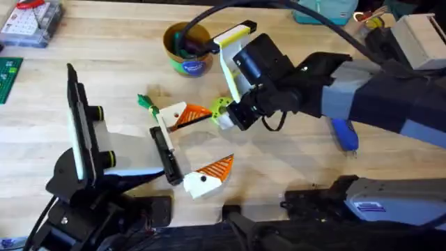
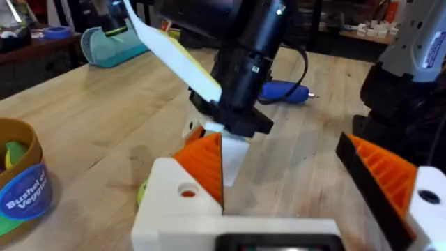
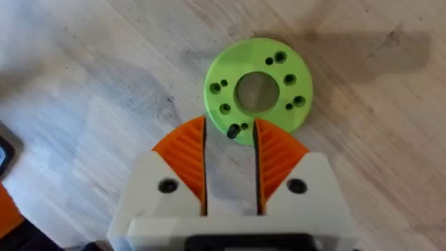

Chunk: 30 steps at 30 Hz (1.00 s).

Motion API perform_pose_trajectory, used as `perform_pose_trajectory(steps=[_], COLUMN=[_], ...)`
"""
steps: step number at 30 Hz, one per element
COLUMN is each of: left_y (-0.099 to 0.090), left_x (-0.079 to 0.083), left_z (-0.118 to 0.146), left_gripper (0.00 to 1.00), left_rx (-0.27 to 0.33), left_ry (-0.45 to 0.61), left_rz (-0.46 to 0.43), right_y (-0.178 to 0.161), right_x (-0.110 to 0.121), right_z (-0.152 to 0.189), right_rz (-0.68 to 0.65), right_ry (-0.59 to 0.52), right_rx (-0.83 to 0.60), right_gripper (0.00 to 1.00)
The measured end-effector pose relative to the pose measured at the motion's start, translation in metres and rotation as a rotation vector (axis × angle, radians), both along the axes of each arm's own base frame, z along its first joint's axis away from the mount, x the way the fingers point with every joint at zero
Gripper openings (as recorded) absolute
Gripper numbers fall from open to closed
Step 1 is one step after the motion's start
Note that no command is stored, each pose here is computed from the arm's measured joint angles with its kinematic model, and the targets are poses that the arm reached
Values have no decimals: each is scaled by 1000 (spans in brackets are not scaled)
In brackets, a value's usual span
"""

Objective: Pick up the gripper from the table and insert it into the empty holder that is missing its gripper. Then pick up a screw, insert it into the mounting hole, and use the screwdriver to tighten it. Finally, clean up the table by picking up the vegetable and placing it into the bucket.

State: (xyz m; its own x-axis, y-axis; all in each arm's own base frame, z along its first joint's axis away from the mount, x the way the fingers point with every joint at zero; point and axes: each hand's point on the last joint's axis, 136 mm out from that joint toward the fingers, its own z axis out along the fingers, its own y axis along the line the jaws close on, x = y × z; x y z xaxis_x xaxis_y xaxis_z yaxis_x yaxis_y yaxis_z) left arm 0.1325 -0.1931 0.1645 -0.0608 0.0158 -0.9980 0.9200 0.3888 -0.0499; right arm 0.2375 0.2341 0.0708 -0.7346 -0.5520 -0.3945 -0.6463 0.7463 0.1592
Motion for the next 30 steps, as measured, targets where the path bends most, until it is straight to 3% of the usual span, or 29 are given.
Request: perform_pose_trajectory(steps=[26, 29, 30], left_y=[0, 0, 0], left_x=[0, 0, 0], left_z=[0, 0, 0], left_gripper=[992, 992, 992], left_rx=[0, 0, 0], left_ry=[0, 0, 0], left_rz=[0, 0, 0], right_y=[3, 4, 4], right_x=[-5, -3, -2], right_z=[-16, -19, -19], right_rz=[19, 17, 15], right_ry=[28, 27, 23], right_rx=[-44, -50, -55], right_gripper=[140, 83, 10])
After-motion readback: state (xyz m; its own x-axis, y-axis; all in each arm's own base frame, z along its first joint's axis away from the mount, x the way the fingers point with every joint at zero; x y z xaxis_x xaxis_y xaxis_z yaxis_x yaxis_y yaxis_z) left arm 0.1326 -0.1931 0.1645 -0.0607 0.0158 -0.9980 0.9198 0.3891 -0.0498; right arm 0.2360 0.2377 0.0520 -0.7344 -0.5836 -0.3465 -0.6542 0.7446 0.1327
